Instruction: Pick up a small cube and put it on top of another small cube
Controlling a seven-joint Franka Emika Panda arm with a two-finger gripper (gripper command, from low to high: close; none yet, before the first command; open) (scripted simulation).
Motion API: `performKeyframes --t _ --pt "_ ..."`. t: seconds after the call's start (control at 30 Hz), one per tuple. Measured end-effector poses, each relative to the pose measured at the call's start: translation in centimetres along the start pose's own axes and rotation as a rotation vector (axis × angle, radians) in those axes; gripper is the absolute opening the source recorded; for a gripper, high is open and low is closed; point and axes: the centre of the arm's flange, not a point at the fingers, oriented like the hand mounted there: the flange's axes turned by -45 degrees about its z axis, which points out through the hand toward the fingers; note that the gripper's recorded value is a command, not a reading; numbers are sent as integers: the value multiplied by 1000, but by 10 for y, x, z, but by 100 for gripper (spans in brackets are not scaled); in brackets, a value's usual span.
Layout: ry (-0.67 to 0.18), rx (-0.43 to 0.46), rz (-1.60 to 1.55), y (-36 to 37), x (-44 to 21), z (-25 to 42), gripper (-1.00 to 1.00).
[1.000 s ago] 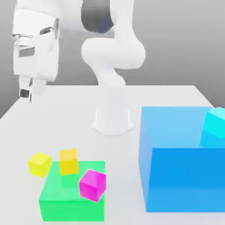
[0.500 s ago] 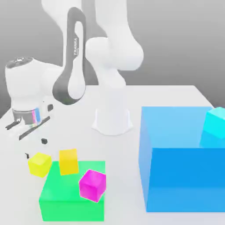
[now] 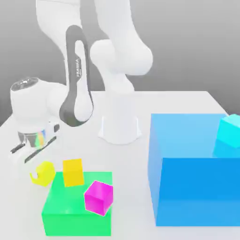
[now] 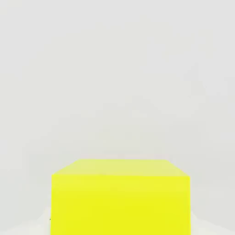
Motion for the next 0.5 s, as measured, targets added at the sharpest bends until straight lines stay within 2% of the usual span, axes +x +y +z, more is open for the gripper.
performKeyframes --t 0.13,0.4,0.5 --pt "-3 2 -42 -11 -21 -42 -100" --pt "-3 2 -229 -29 -123 -142 -100" --pt "2 -1 -256 -28 -138 -131 -100"
